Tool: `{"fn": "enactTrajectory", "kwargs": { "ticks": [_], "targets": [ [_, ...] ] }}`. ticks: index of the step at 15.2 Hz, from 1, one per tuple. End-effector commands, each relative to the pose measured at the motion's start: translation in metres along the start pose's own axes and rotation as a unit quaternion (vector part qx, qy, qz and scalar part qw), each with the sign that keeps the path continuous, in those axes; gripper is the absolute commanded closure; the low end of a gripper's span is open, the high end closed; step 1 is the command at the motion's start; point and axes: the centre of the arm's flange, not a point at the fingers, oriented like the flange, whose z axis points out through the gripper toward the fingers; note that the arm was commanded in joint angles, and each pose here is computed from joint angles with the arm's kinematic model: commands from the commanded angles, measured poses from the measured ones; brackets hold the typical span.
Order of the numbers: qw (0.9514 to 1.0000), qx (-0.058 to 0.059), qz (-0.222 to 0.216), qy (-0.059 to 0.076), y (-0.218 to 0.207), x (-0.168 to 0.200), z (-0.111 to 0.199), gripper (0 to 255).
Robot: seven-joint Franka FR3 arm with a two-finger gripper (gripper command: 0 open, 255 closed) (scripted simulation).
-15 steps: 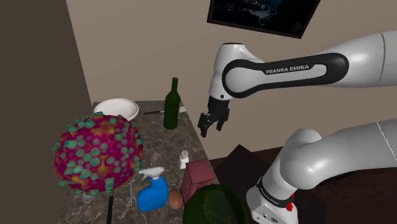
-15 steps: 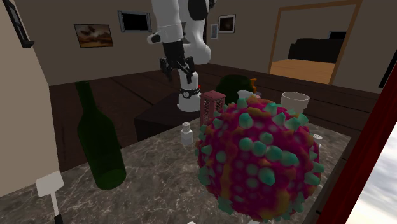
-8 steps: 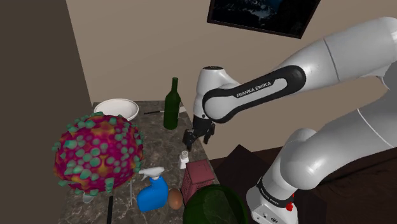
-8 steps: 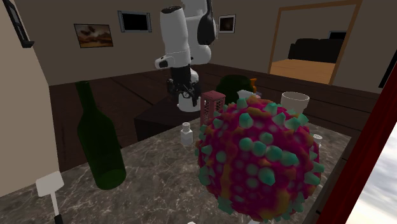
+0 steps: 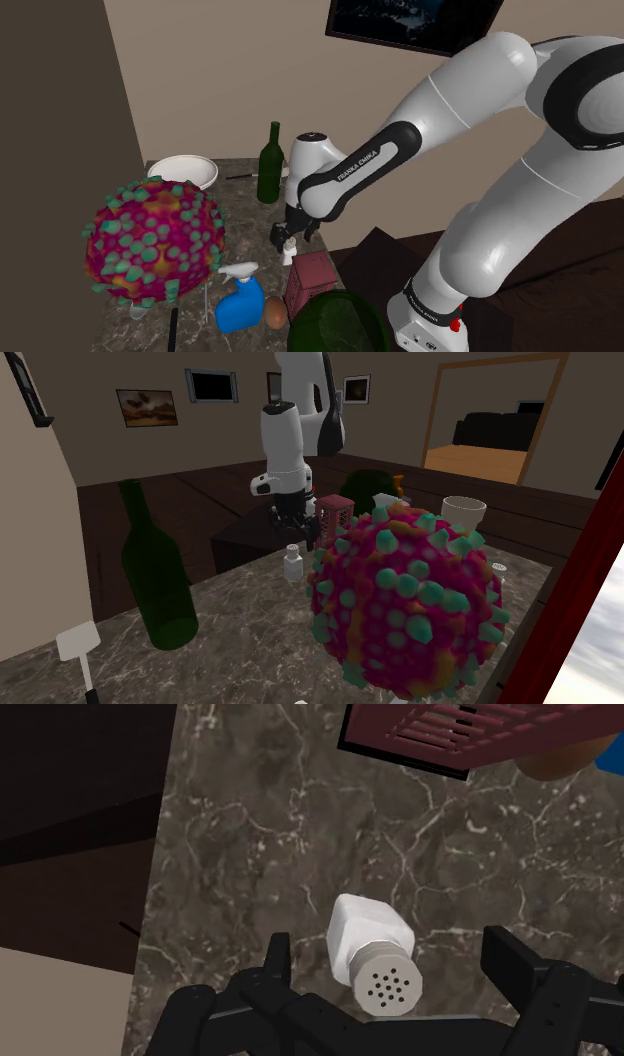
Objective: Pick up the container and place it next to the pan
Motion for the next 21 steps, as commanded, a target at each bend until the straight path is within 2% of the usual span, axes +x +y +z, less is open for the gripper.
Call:
{"fn": "enactTrajectory", "kwargs": {
  "ticks": [1, 5, 12, 13, 21],
  "targets": [
    [1.0, 0.0, 0.0, 0.0, -0.001, 0.001, 0.011, 0],
    [1.0, 0.0, 0.0, 0.0, -0.001, 0.001, 0.03, 0],
    [1.0, 0.0, 0.0, 0.0, -0.001, 0.001, 0.03, 0],
    [1.0, 0.0, 0.0, 0.0, -0.001, 0.001, 0.03, 255],
    [1.0, 0.0, 0.0, 0.0, -0.001, 0.001, 0.03, 255]
  ]
}}
